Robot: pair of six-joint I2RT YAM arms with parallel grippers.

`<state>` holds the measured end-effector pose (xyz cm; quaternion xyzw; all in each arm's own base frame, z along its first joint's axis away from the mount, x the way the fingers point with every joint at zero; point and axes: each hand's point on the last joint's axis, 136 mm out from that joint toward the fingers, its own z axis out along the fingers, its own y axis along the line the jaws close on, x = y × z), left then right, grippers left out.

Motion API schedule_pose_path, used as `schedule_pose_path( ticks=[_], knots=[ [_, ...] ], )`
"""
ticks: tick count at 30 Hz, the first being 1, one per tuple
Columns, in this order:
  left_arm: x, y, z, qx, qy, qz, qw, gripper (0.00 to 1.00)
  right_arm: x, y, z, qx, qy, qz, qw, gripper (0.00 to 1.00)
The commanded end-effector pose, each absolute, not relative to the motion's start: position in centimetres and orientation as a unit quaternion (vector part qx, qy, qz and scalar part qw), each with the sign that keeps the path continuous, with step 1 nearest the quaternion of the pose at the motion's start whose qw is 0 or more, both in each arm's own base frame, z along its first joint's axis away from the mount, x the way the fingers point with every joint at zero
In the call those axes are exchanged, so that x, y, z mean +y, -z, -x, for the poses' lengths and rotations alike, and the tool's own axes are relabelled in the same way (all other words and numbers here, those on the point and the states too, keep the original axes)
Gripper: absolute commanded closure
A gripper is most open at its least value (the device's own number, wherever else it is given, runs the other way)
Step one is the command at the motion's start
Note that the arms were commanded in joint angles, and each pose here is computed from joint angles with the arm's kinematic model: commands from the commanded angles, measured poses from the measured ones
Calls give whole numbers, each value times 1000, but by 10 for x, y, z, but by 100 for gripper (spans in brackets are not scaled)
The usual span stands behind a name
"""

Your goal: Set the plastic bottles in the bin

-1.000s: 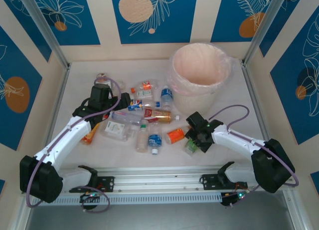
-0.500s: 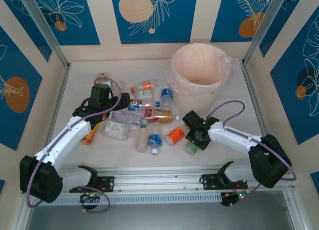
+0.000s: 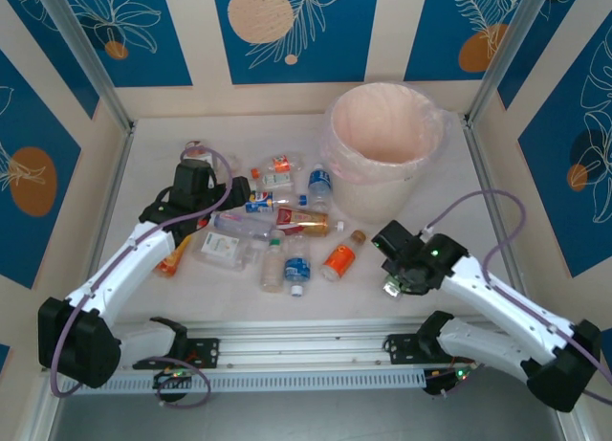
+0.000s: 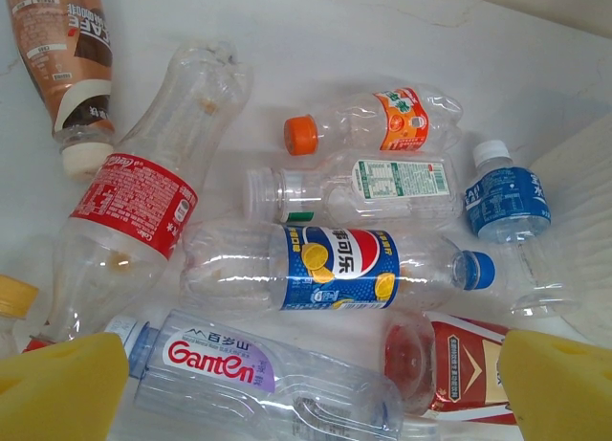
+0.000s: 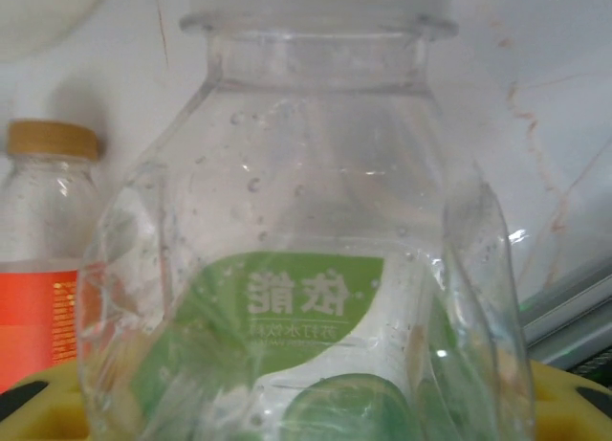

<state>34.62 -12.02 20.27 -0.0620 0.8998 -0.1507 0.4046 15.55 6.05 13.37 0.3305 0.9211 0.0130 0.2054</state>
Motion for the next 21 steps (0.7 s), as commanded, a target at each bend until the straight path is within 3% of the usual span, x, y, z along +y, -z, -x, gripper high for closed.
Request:
schedule_pose_path(
  ticks=[1,6,15,21],
  knots=[
    [-118,-217,-353,895,141,58,419,0,32,-171,-154,906,8,-334,260,69],
    [-118,-217,-353,895,140,57,419,0,32,-240,-175,894,-25,-286,344,75],
    [-120,-216,-354,896,146,57,416,1,74,-392,-232,833,-121,-151,519,75],
    [-124,-215,-356,895,155,57,415,1,104,-440,-297,816,-104,-97,561,75]
  ],
)
